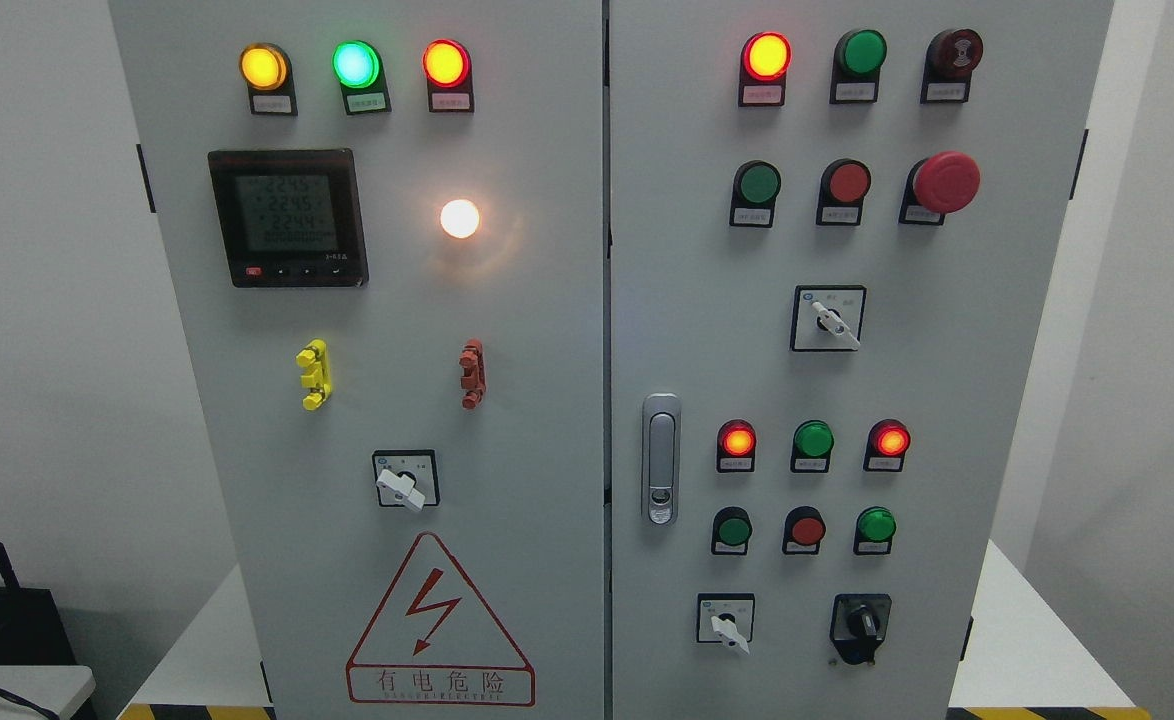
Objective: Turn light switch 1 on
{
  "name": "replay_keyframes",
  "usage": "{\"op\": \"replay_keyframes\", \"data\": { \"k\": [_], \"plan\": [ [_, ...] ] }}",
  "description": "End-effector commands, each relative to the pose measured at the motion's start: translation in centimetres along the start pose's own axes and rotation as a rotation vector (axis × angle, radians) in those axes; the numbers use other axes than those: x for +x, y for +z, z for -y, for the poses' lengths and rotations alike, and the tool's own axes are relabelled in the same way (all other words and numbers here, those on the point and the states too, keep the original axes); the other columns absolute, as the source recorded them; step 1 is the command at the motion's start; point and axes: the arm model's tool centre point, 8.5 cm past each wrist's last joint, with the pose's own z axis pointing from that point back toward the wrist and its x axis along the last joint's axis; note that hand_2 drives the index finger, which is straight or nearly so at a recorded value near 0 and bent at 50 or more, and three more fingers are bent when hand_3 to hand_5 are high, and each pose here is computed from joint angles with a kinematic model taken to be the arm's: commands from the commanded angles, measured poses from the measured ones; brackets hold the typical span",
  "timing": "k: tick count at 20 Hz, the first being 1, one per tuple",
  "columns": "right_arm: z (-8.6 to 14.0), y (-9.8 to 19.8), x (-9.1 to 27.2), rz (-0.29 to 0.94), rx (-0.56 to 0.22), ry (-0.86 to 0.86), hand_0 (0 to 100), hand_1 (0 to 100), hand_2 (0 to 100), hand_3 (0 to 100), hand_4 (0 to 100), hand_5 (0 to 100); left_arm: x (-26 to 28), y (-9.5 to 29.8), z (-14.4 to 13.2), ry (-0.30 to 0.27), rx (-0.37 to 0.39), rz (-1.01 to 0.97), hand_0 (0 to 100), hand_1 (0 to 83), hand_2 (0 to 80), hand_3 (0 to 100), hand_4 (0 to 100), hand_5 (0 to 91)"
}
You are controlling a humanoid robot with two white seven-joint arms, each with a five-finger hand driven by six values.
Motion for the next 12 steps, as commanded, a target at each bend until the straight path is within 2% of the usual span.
{"op": "replay_keyframes", "data": {
  "k": [1,6,8,11,12],
  "plan": [
    [0.0,0.0,0.0,0.003,0.001,-0.017,12,39,0,0,0,0,-13.5,8.9,-8.3,-0.061,0.104,-0.518,32,10.8,4.2,21,29,3.4],
    [0.0,0.0,0.0,0.003,0.001,-0.017,12,39,0,0,0,0,-17.7,13.8,-8.9,-0.142,0.012,-0.774,31,9.4,0.0,16,24,1.0],
    [0.0,0.0,0.0,0.003,0.001,-0.017,12,39,0,0,0,0,-18.7,15.0,-7.7,-0.155,-0.086,-0.845,32,7.2,0.0,12,21,0.0],
    [0.0,0.0,0.0,0.003,0.002,-0.018,12,39,0,0,0,0,-19.9,17.4,-6.8,-0.227,-0.202,-0.951,31,5.2,0.0,1,13,0.0],
    [0.0,0.0,0.0,0.003,0.001,-0.017,12,39,0,0,0,0,-20.1,18.0,-6.4,-0.250,-0.244,-0.978,31,5.5,0.0,0,12,0.0]
  ]
}}
